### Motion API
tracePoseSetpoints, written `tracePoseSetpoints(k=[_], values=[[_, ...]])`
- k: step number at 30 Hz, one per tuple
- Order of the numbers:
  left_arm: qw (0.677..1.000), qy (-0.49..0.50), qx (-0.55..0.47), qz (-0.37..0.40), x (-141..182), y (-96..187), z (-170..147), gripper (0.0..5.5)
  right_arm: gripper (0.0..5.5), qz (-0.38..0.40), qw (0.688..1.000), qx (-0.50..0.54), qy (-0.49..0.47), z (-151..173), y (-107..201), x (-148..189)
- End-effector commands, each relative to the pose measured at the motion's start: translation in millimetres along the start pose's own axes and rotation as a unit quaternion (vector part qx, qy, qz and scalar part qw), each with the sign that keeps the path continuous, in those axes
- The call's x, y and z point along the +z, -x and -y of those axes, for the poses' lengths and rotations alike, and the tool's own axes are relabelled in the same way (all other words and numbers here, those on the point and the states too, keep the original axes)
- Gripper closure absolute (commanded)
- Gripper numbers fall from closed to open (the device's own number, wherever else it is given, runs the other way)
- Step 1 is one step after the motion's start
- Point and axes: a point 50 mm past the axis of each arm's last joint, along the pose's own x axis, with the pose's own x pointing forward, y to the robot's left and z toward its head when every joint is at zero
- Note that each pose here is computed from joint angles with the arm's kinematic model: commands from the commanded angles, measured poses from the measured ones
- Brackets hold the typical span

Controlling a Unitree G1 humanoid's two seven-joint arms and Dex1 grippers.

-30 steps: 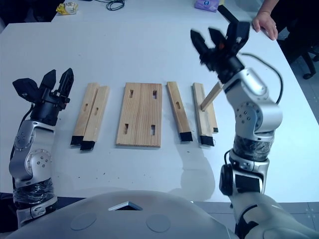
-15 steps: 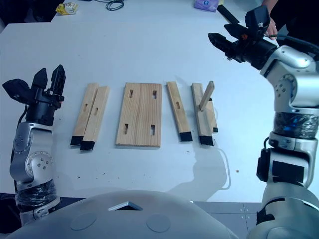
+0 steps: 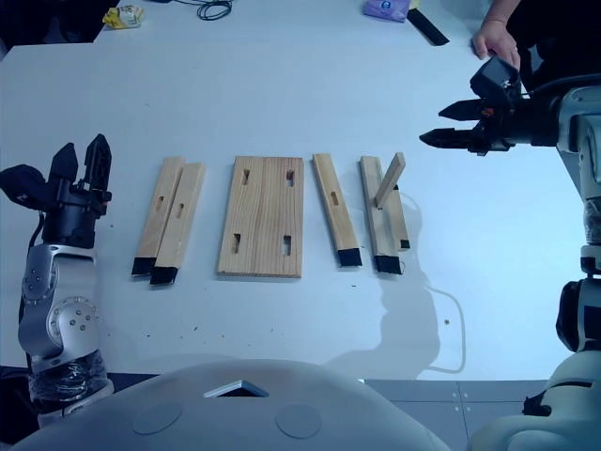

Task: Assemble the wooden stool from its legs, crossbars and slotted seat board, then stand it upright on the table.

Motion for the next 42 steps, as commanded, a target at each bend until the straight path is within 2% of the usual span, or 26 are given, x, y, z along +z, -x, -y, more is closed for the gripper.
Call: tracePoseSetpoints(k=[1,3,5,7,9,11,14,16,18,21,23,26,28,34,38,40,42], values=[[1.0,-0.001,0.01,0.002,-1,4,0,2.29,2.41,-0.062,0.994,0.052,0.076,-3,8,-11],[1.0,-0.002,0.011,0.001,-2,5,-1,2.29,2.41,-0.049,0.995,0.031,0.082,2,-2,-10],[1.0,0.0,0.013,0.0,-2,6,-1,2.29,2.41,0.004,0.996,-0.063,0.058,19,-16,-1],[1.0,0.001,0.01,-0.002,-3,4,-1,2.29,2.41,0.057,0.981,-0.184,0.013,38,-25,7],[1.0,-0.002,0.009,-0.006,-3,3,-2,2.29,2.41,0.067,0.964,-0.25,-0.053,46,-31,6],[1.0,-0.003,0.003,-0.009,-2,1,-3,2.29,2.41,0.036,0.968,-0.235,-0.083,36,-34,-1],[1.0,-0.008,0.014,-0.006,2,7,-7,2.29,2.41,0.007,0.986,-0.143,-0.088,10,-40,6],[1.0,-0.01,0.027,-0.006,1,13,-9,2.29,2.41,0.026,0.956,-0.215,-0.198,21,-42,17],[0.999,-0.006,0.034,-0.008,-1,17,-8,2.29,2.41,0.063,0.925,-0.271,-0.259,27,-47,30],[0.999,-0.005,0.034,-0.009,-1,18,-5,2.29,2.41,0.132,0.921,-0.291,-0.224,17,-56,52],[1.0,-0.004,0.03,-0.003,2,13,-4,2.29,2.41,0.14,0.925,-0.278,-0.218,-1,-67,56],[1.0,-0.004,0.024,0.005,8,8,-3,2.29,2.41,0.061,0.927,-0.257,-0.267,-23,-68,39],[0.999,-0.005,0.036,0.012,13,14,-5,2.29,2.41,0.026,0.926,-0.241,-0.289,-28,-59,41],[0.996,0.003,0.089,0.018,9,37,-11,2.29,2.41,0.064,0.968,-0.147,-0.193,-28,-22,110],[0.992,0.005,0.121,0.025,6,51,-13,2.29,2.41,0.095,0.977,-0.118,-0.152,-15,-9,142],[0.99,0.004,0.134,0.031,6,55,-15,2.29,2.41,0.06,0.984,-0.113,-0.121,-13,-11,135],[0.988,0.004,0.147,0.039,7,59,-17,2.29,2.41,-0.026,0.994,-0.094,-0.053,-15,-16,116]])
